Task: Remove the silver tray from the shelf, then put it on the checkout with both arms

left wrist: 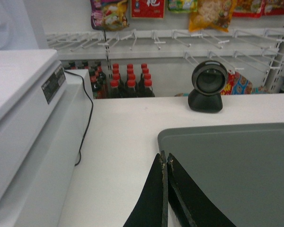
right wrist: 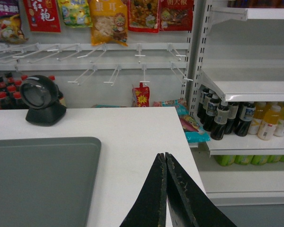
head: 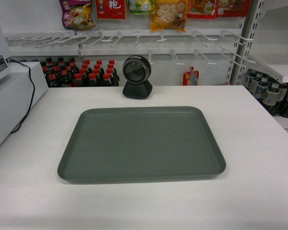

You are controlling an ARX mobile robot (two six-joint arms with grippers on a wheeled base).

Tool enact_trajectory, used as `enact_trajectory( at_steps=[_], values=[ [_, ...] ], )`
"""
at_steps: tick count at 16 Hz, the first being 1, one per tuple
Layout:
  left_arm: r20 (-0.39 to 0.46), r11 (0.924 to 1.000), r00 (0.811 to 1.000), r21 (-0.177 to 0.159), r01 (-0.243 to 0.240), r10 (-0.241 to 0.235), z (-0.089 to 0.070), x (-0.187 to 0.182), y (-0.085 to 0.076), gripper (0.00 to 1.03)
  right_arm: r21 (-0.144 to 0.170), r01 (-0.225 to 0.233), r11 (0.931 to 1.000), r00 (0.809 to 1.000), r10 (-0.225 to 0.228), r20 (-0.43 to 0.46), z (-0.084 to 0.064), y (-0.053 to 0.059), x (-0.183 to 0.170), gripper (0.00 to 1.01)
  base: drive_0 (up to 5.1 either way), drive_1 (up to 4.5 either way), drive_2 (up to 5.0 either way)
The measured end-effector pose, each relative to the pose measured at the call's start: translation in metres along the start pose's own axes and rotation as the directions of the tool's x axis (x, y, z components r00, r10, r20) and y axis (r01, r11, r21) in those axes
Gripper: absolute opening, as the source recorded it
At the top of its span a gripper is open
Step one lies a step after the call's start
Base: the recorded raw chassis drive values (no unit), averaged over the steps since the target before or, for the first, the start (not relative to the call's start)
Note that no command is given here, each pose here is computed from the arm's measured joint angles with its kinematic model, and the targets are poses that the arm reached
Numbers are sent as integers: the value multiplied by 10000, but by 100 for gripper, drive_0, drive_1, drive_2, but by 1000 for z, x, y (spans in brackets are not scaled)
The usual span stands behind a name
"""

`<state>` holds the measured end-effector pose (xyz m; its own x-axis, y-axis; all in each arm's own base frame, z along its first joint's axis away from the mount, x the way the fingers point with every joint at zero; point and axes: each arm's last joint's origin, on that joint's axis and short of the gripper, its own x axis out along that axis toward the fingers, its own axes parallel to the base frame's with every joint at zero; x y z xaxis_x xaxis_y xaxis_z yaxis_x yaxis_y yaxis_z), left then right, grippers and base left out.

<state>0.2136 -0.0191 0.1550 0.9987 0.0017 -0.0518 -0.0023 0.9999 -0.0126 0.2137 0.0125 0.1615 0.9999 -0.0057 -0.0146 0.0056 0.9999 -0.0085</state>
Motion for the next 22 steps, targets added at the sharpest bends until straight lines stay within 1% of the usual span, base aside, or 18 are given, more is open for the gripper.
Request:
enact_trajectory(
  at_steps=[1,2,3,4,5,6,8,10,14,17,22],
  values=[
    [345,10000,9994,-35,-16,17,6,-8,3,1,4,-38,10000,10000,38,54,1,-1,-7,2,0,0,0],
    [584,10000,9983,-58,-18,22,10,-14,5,1,2,-263,9997,9996,263,44,1,-7,-15,2,0,0,0],
    [421,10000,9991,-45,-33,35,7,-23,7,1,14,53,10000,10000,-53,-31,0,-14,-24,2,0,0,0],
    [184,10000,9998,-31,23,-22,3,-30,10,1,14,76,10000,9999,-76,-74,-1,-14,-30,2,0,0,0],
    [190,9999,9997,-31,134,-133,2,-36,17,1,11,18,10000,10000,-18,-69,-1,-14,-36,2,0,0,0],
    [429,9999,9990,-48,-102,104,6,-45,20,1,15,23,10000,10000,-23,-16,0,-14,-46,2,0,0,0],
    [287,10000,9996,-44,-32,33,4,-56,20,1,14,-38,10000,10000,38,-4,0,-13,-56,2,0,0,0],
    [398,10000,9992,-44,-15,16,5,-64,20,1,14,-42,10000,10000,42,-8,0,-13,-65,2,0,0,0],
    [470,10000,9989,-44,-13,16,7,-78,19,1,14,-41,10000,9999,41,141,4,-13,-78,2,0,0,0],
    [562,10000,9984,-44,-16,18,9,-86,19,1,14,-44,10000,9996,44,267,7,-13,-86,2,0,0,0],
    [619,10000,9981,-44,-11,14,10,-96,19,1,10,-44,10000,9996,44,267,8,-13,-96,2,0,0,0]
  ],
)
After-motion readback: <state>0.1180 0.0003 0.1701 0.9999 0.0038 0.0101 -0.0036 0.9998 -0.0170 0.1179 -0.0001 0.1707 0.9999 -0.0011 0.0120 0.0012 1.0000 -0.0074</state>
